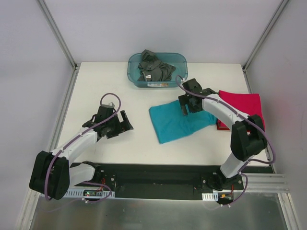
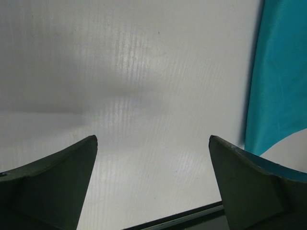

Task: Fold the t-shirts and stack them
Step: Fold the folded rectangular tshirt in 1/3 of the way, then grab one side of the 2/3 rectangular tshirt with right arm

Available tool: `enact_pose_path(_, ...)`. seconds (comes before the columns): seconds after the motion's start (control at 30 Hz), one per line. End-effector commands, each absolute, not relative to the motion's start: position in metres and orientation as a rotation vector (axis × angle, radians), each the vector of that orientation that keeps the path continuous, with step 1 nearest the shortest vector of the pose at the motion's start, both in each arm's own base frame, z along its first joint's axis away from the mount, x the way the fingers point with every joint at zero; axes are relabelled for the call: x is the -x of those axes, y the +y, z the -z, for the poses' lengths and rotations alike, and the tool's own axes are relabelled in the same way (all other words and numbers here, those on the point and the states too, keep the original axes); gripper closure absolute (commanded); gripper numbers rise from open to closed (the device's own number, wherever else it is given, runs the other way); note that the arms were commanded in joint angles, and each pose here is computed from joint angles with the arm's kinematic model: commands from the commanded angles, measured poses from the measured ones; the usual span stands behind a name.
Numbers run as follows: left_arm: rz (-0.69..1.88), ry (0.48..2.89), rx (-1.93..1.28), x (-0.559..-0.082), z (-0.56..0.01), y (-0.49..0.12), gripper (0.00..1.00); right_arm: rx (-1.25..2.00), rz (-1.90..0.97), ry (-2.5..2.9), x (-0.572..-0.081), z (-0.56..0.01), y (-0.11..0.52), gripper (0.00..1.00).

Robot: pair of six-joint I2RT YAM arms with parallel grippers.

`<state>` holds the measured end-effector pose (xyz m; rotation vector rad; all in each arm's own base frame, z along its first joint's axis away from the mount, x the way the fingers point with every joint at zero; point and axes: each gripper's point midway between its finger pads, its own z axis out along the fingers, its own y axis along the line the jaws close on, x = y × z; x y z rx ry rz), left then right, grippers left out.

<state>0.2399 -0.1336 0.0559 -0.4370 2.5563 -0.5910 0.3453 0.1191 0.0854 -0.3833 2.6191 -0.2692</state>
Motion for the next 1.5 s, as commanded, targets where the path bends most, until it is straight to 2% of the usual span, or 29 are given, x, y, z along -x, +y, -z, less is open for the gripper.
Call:
enact_pose_path(0.0, 0.595, 2.481, 0.390, -0.250, -0.074, -0.131, 0.01, 0.413, 0.270, 2.512, -0.331, -0.128, 0.128, 0.04)
enact_pose_path(0.17, 0.541, 2.475, 0.413, -0.244, -0.075, -0.122, 0.01, 0.697, 0.137, 2.442, -0.299, -0.137, 0.211, 0.04)
enact_pose_path(0.27, 0.510, 2.473, 0.439, -0.237, -0.073, -0.114, 0.01, 0.858, 0.075, 2.416, -0.273, -0.124, 0.270, 0.03)
enact_pose_path(0.4, 0.436, 2.464, 0.519, -0.222, -0.072, -0.097, 0.01, 0.944, 0.086, 2.438, -0.261, -0.099, 0.318, 0.03)
enact_pose_path(0.73, 0.401, 2.403, 0.593, -0.205, -0.072, -0.082, 0.01, 0.972, 0.145, 2.499, -0.265, -0.057, 0.342, 0.33)
enact_pose_path(0.8, 0.399, 2.411, 0.594, -0.205, -0.072, -0.082, 0.01, 0.973, 0.158, 2.509, -0.268, -0.052, 0.341, 0.36)
enact_pose_path(0.9, 0.387, 2.426, 0.594, -0.205, -0.069, -0.082, 0.01, 0.972, 0.206, 2.544, -0.266, -0.038, 0.333, 0.48)
enact_pose_path(1.07, 0.372, 2.440, 0.600, -0.206, -0.068, -0.082, 0.01, 0.934, 0.283, 2.587, -0.266, -0.024, 0.317, 0.57)
enact_pose_path(1.23, 0.360, 2.430, 0.610, -0.208, -0.069, -0.080, 0.01, 0.952, 0.292, 2.614, -0.260, -0.016, 0.311, 0.71)
enact_pose_path(1.27, 0.356, 2.427, 0.611, -0.208, -0.070, -0.079, 0.01, 0.956, 0.291, 2.622, -0.259, -0.015, 0.310, 0.75)
enact_pose_path(1.3, 0.353, 2.424, 0.610, -0.209, -0.070, -0.079, 0.01, 0.959, 0.295, 2.627, -0.258, -0.013, 0.308, 0.86)
enact_pose_path(1.33, 0.349, 2.423, 0.611, -0.209, -0.070, -0.078, 0.01, 0.962, 0.296, 2.627, -0.256, -0.013, 0.308, 0.89)
enact_pose_path(1.37, 0.349, 2.417, 0.613, -0.210, -0.071, -0.078, 0.01, 0.963, 0.294, 2.632, -0.256, -0.013, 0.307, 1.00)
enact_pose_path(1.47, 0.339, 2.410, 0.617, -0.212, -0.073, -0.076, 0.01, 0.987, 0.205, 2.654, -0.244, -0.015, 0.315, 1.00)
